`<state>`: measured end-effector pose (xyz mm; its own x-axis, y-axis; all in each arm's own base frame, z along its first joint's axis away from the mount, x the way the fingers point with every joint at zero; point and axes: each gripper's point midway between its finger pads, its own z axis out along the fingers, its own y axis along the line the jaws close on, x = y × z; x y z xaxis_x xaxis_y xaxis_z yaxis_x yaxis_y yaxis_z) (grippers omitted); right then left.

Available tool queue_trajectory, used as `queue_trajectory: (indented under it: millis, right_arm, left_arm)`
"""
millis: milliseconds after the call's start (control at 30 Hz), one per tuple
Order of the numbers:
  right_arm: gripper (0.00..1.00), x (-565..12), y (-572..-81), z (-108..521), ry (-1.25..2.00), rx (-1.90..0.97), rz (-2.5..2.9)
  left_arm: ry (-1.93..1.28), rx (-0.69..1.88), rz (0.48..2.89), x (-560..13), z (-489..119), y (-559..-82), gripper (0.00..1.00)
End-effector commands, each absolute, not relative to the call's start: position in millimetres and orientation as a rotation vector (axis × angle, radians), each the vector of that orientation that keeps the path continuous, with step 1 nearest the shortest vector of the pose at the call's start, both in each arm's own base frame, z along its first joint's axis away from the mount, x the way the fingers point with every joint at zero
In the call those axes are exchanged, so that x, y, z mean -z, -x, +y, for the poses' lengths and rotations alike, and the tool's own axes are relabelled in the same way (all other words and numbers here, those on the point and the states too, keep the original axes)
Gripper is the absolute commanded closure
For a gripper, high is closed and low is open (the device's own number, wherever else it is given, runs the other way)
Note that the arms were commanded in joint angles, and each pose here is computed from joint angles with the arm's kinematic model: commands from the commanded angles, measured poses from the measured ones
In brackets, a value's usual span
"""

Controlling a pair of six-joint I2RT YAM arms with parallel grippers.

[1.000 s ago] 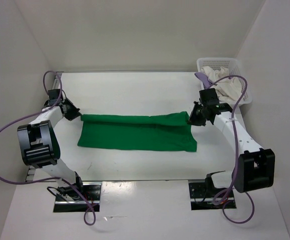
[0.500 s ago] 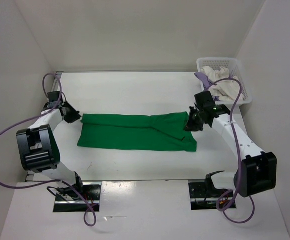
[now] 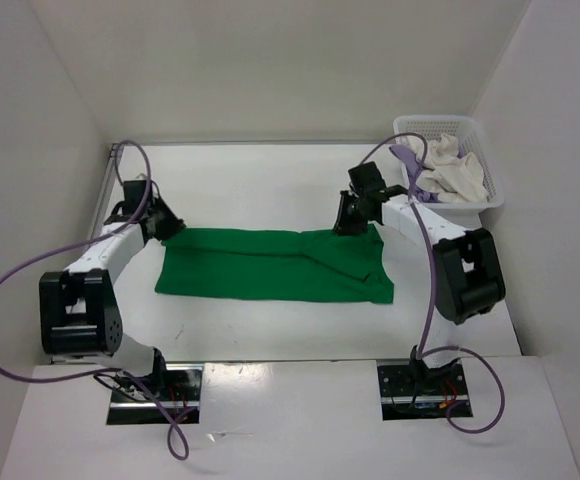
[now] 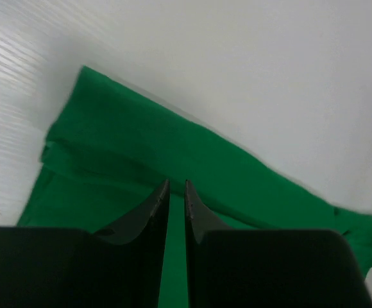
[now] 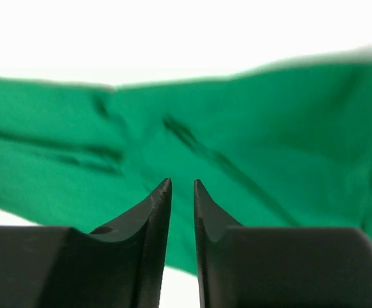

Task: Fold and stack the t-shirts
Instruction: Fold the other side of the tshirt into a rectangle

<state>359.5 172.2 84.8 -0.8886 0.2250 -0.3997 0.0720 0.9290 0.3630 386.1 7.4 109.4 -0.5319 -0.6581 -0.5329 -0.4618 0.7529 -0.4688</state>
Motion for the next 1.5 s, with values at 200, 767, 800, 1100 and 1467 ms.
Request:
queue_trajectory:
  millis: [200,767,800,1100,1467]
  right_arm:
    - [0.72,-67.1,-416.7,211.5,-0.067,-0.45,2.572]
    - [0.61,-47.9,-395.6,230.5,0.034,-0.404,2.632]
    - [0.61,-49.0,-392.8,230.8,0.038,-0.415,2.635]
    - [0.58,-48.6,-366.9,232.0,0.076,-0.406,2.674]
    - [0.86,-70.8,-313.7,234.1,0.124,-0.425,2.694]
  left_arm:
    - [0.774,0.295,2.38,-65.1,-2.4,-401.3,0.81]
    - [0.858,0.291,2.546,-28.2,1.9,-347.2,0.81]
    - [0.854,0.304,2.545,-33.4,-0.2,-342.8,0.81]
    - [0.812,0.372,2.533,-54.3,-9.0,-320.1,0.79]
    - [0.816,0.489,2.463,-68.6,-20.2,-336.9,0.78]
